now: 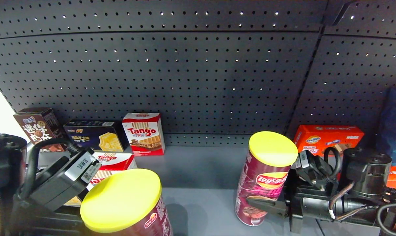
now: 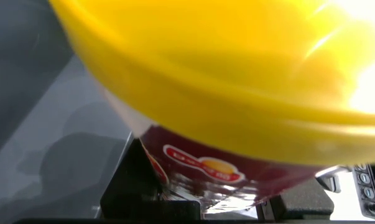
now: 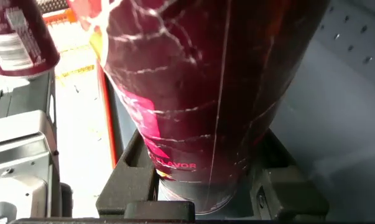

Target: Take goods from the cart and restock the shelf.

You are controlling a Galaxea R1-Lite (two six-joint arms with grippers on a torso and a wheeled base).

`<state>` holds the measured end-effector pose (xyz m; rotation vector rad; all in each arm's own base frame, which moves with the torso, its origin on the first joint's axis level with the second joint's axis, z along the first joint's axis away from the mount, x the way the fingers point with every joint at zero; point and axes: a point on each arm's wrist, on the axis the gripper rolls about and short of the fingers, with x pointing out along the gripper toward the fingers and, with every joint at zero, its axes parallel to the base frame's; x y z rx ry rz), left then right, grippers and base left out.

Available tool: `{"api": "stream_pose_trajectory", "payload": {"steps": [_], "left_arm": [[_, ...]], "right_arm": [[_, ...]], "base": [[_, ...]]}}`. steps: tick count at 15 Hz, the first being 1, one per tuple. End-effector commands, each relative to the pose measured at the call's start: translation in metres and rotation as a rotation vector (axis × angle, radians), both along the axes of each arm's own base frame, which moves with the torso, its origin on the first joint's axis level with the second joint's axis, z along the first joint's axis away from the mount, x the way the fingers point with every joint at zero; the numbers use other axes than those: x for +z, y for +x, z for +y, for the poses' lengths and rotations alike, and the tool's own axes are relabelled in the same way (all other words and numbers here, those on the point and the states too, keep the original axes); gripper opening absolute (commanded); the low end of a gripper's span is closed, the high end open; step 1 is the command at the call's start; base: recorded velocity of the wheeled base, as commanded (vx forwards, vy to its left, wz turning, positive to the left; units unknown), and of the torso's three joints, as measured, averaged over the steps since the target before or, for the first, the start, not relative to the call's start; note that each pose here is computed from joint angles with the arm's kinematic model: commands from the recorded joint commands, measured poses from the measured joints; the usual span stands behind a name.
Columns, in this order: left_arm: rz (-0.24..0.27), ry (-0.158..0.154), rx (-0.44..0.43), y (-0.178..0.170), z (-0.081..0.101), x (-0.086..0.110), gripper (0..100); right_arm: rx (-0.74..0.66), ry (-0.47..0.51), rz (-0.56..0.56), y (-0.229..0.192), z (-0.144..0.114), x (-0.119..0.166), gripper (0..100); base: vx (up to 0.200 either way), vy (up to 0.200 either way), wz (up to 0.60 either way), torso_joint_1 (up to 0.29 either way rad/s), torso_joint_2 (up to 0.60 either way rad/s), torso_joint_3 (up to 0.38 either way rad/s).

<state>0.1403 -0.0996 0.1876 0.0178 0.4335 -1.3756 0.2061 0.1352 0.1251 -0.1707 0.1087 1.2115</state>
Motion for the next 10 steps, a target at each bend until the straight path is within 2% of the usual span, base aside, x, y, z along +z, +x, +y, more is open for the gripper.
{"api": "stream_pose_trajectory", "payload": {"steps": [1, 8, 9, 10], "left_arm": [[0.009, 0.005, 0.000, 0.0021, -0.0012, -0.0016, 0], [0.007, 0.004, 0.003, 0.0037, -0.0015, -0.0008, 0], [0.009, 0.005, 0.003, 0.0040, -0.0016, -0.0011, 0], [0.009, 0.004, 0.002, 0.0039, -0.0016, -0.0011, 0]], "right_arm": [[0.003, -0.014, 0.024, -0.0008, -0.0001, -0.0068, 0], [0.008, -0.016, 0.025, 0.0038, 0.0039, -0.0143, 0], [0.014, -0.013, 0.023, 0.0029, 0.0052, -0.0133, 100], [0.012, -0.014, 0.023, 0.0025, 0.0049, -0.0132, 100]], "base": [[0.000, 0.000, 0.00, 0.000, 0.00, 0.000], [0.000, 0.000, 0.00, 0.000, 0.00, 0.000], [0.000, 0.000, 0.00, 0.000, 0.00, 0.000], [0.000, 0.000, 0.00, 0.000, 0.00, 0.000]]}}
